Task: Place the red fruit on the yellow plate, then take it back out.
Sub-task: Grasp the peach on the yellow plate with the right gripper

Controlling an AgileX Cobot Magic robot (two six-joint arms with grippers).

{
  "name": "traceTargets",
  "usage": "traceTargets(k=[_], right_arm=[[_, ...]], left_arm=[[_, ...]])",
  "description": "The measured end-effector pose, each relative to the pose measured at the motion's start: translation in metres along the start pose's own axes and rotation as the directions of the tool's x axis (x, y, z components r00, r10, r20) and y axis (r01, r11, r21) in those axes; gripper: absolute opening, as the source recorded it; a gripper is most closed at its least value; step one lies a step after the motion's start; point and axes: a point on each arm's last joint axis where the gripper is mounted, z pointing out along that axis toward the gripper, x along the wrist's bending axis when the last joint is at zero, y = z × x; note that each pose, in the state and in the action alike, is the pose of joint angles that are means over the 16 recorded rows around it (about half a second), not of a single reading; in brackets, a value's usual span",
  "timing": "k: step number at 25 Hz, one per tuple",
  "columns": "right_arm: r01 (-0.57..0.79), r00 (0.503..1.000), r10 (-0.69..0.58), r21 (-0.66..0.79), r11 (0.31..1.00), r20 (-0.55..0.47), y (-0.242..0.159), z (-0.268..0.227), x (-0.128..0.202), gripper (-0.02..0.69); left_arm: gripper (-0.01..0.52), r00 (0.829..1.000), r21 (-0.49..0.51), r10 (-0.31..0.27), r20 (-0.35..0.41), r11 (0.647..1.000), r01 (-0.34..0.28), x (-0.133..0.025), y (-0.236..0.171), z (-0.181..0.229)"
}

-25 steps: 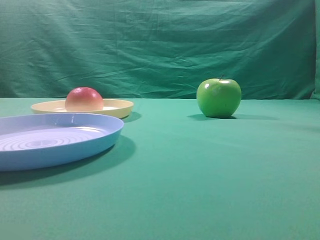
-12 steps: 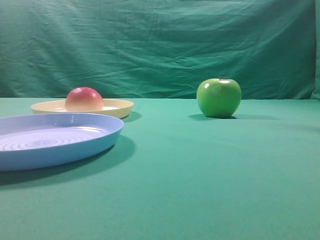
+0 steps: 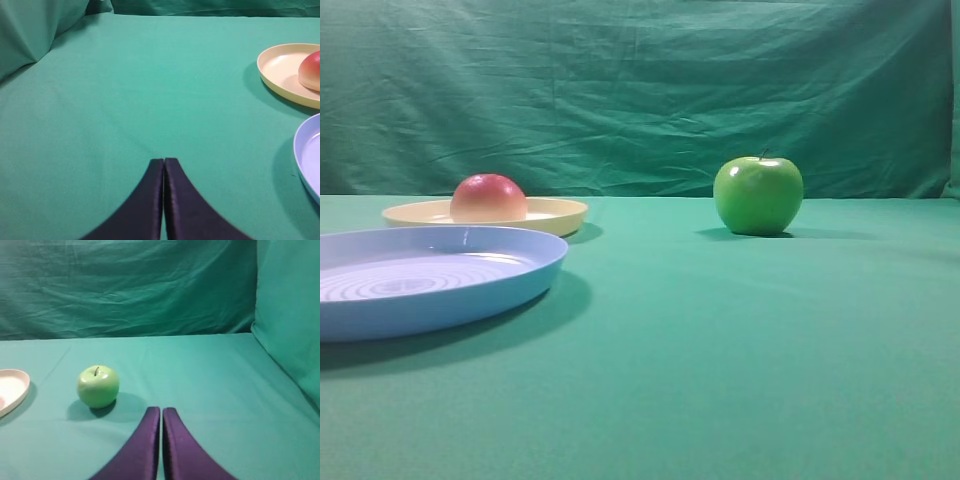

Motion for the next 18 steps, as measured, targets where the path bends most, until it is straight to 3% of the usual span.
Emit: traceTargets(k=[8, 18], right_arm=[[0.054, 0.991, -0.036, 0.137, 0.989, -0.129, 0.060, 0.012, 0.010, 0.000], [0.051, 0.973, -0.001, 0.208, 0.977, -0.232, 0.085, 0.033, 0.022, 0.000]], left_arm=[[0.000, 1.000, 0.000, 0.000, 0.000, 1.000, 0.000, 0.000, 0.000, 0.000], [0.000, 1.000, 0.000, -0.001, 0.000, 1.000, 0.001, 0.000, 0.000, 0.000]])
